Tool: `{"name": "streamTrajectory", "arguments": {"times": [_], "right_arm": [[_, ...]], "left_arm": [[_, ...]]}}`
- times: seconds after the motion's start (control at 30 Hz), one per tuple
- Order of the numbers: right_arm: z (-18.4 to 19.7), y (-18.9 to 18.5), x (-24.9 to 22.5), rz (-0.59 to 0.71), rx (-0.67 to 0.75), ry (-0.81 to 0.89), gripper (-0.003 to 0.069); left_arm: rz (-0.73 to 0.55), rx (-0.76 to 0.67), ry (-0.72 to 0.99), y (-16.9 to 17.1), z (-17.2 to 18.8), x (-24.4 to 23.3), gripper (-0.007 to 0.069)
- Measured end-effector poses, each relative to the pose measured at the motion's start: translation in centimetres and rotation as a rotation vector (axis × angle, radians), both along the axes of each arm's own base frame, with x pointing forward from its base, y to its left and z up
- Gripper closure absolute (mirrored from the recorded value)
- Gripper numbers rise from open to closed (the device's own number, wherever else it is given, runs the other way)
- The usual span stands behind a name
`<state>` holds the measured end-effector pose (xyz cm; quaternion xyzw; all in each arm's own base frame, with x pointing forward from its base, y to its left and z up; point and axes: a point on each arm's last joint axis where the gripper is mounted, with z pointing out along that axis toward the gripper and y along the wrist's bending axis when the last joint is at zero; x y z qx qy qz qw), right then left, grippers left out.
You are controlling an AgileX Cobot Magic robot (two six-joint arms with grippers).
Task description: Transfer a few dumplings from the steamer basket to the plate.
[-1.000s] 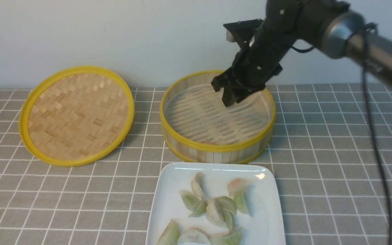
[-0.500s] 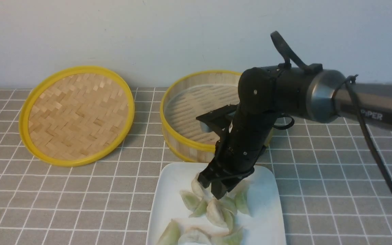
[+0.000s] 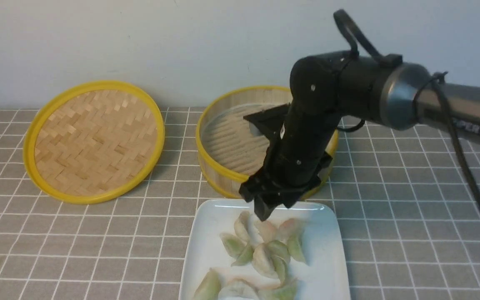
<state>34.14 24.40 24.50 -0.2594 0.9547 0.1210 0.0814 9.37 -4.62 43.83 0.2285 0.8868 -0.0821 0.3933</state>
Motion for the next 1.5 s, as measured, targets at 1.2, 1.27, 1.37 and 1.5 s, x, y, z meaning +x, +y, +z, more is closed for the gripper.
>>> {"name": "streamTrajectory", "arguments": {"times": [1.2,1.27,1.37,1.5], "right_arm": [[11.9,-26.2,-35.1,-0.332,0.877,-1.445,0.0672],[12.1,-26.2,-35.2,-0.318,0.890,-1.481,0.0672],[12.1,-26.2,-35.2,-0.317,0.889,-1.486,0.0672],[12.2,-26.2,-35.2,-0.317,0.887,-1.488,0.0672]], "left_arm": [[-0.024,-0.097,-0.077,-0.6,0.8,0.2,0.0630],[-0.028,-0.110,-0.090,-0.4,1.0,-0.4,0.0630],[-0.029,-0.129,-0.129,0.2,1.4,-1.7,0.0630],[-0.022,-0.169,-0.230,1.9,2.1,-4.8,0.0630]]}}
